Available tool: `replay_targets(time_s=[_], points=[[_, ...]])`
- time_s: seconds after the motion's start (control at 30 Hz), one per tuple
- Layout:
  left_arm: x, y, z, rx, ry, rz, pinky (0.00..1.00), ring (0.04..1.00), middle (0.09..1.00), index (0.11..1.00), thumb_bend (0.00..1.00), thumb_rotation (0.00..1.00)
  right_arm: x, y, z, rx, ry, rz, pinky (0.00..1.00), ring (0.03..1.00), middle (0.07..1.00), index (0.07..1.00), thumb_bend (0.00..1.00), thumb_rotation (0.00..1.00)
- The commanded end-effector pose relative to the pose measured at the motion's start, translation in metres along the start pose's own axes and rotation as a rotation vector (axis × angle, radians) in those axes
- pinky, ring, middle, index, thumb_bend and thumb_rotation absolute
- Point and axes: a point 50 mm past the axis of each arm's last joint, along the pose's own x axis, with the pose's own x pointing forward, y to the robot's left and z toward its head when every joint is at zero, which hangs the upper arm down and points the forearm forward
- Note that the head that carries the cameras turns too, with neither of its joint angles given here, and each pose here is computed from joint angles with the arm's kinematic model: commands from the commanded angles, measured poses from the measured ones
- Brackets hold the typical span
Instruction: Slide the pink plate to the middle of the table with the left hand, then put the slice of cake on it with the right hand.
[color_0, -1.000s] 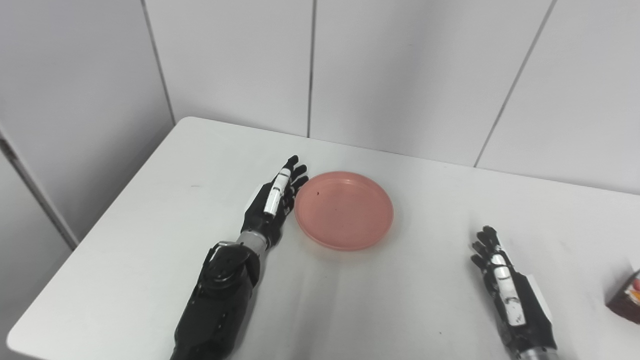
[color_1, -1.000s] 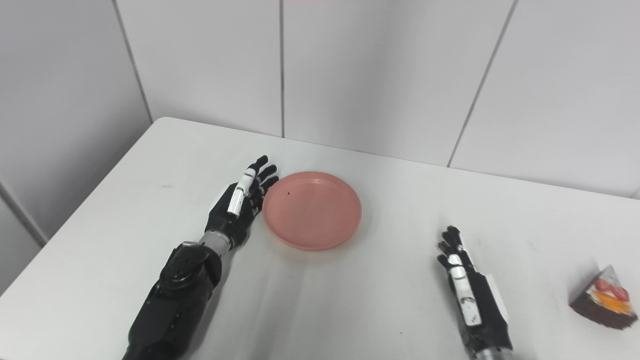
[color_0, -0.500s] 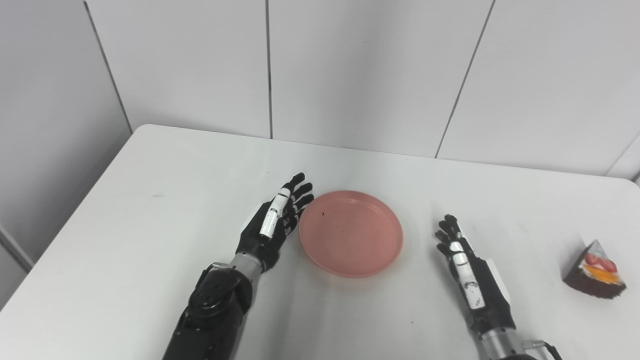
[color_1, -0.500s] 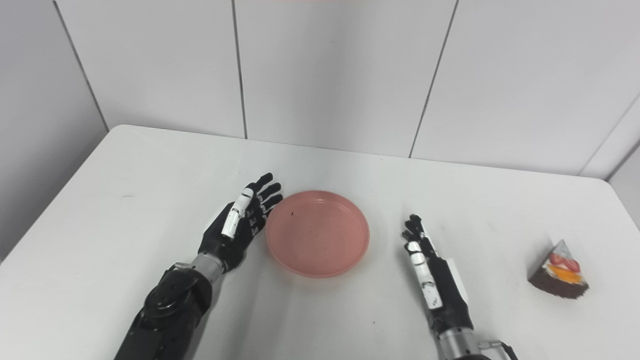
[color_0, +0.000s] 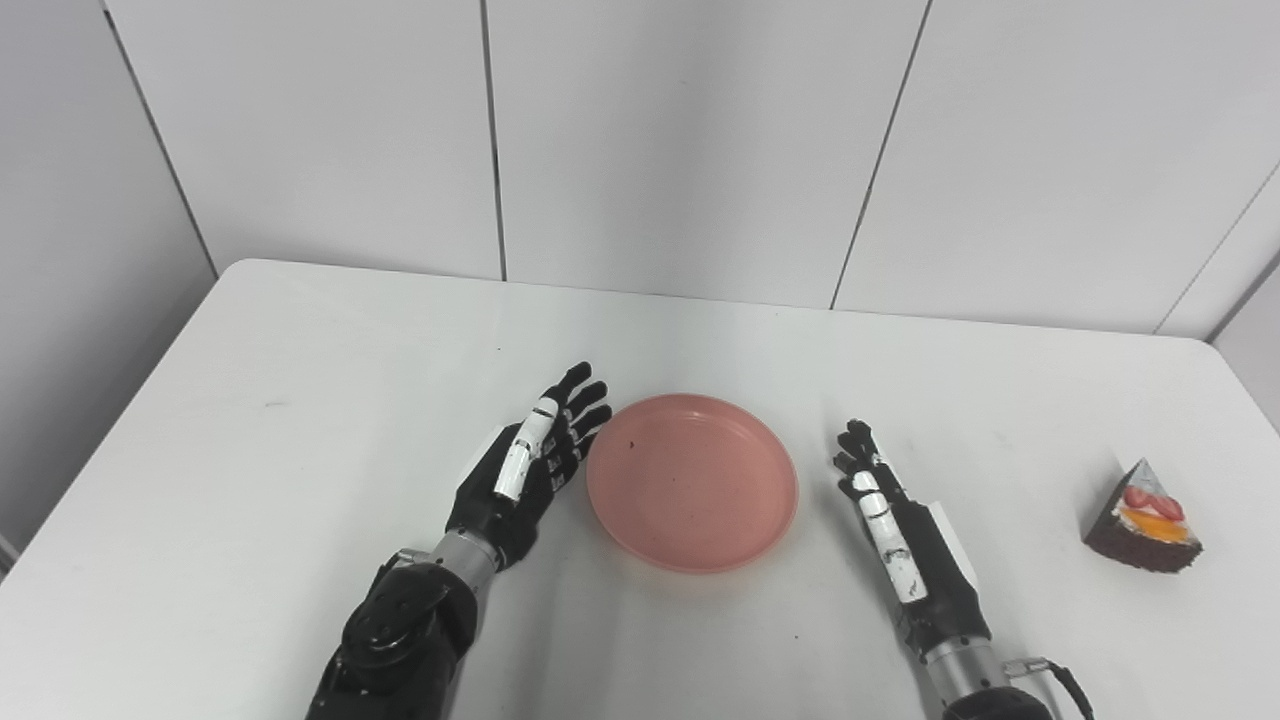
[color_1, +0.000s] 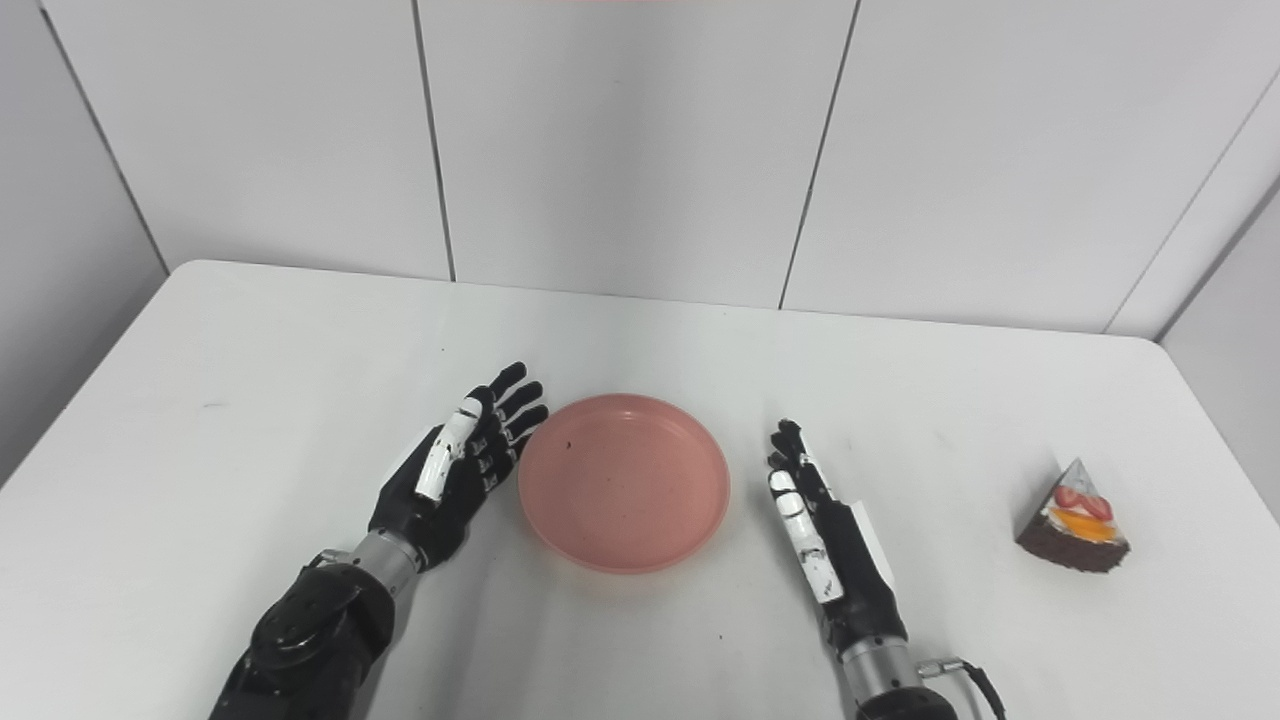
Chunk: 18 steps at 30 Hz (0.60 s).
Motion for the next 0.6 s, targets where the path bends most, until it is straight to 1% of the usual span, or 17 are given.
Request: replay_targets(time_s=[0.0,0.1,0.13,0.17,0.2,0.23,0.27,0.3,0.37,0.43,0.5,0.57], points=[[-0.009,0.005,-0.02,-0.025,0.066,0.021,0.94,0.944,0.957,0.951,0.39,1.0,-0.003,0.012,-0.007,0.011,0.08,0.032,0.94,0.948,0.96,0.974,0.31,1.0],[-0.009,0.009,-0.024,-0.024,0.067,0.041,0.94,0.938,0.948,0.943,0.39,1.0,0.001,0.009,-0.004,-0.017,0.061,0.014,0.94,0.952,0.966,0.98,0.34,1.0],[-0.01,0.01,-0.025,-0.022,0.071,0.047,0.94,0.937,0.946,0.939,0.4,1.0,0.002,0.006,0.0,-0.052,0.04,0.005,0.93,0.952,0.968,0.982,0.36,1.0],[-0.01,0.011,-0.027,-0.022,0.073,0.05,0.94,0.939,0.946,0.937,0.4,1.0,0.003,0.004,0.005,-0.091,0.014,-0.004,0.92,0.945,0.965,0.983,0.4,1.0],[-0.01,0.012,-0.028,-0.022,0.075,0.05,0.94,0.939,0.946,0.937,0.4,1.0,0.004,0.002,0.008,-0.117,-0.002,-0.009,0.91,0.944,0.965,0.983,0.41,1.0],[-0.01,0.013,-0.029,-0.025,0.077,0.05,0.93,0.94,0.947,0.937,0.4,1.0,0.006,-0.002,0.017,-0.171,-0.043,-0.024,0.91,0.942,0.964,0.983,0.42,1.0],[-0.011,0.014,-0.03,-0.027,0.078,0.049,0.94,0.94,0.949,0.938,0.4,1.0,0.007,-0.004,0.023,-0.207,-0.071,-0.034,0.89,0.926,0.954,0.98,0.47,1.0],[-0.011,0.015,-0.03,-0.031,0.077,0.05,0.94,0.94,0.95,0.938,0.4,1.0,0.009,-0.009,0.035,-0.27,-0.117,-0.048,0.88,0.921,0.951,0.979,0.49,1.0],[-0.012,0.018,-0.031,-0.038,0.078,0.055,0.93,0.935,0.946,0.938,0.4,1.0,0.012,-0.016,0.054,-0.368,-0.183,-0.073,0.86,0.913,0.943,0.978,0.54,1.0],[-0.013,0.022,-0.031,-0.047,0.078,0.063,0.94,0.936,0.943,0.939,0.4,1.0,0.015,-0.025,0.072,-0.434,-0.236,-0.098,0.86,0.91,0.948,0.985,0.59,1.0],[-0.014,0.026,-0.031,-0.056,0.078,0.068,0.94,0.938,0.945,0.943,0.4,1.0,0.018,-0.032,0.084,-0.473,-0.276,-0.115,0.84,0.889,0.941,0.995,0.64,0.99],[-0.015,0.032,-0.031,-0.059,0.08,0.07,0.94,0.939,0.947,0.945,0.4,1.0,0.022,-0.043,0.1,-0.528,-0.327,-0.137,0.81,0.874,0.935,0.997,0.67,0.98]])
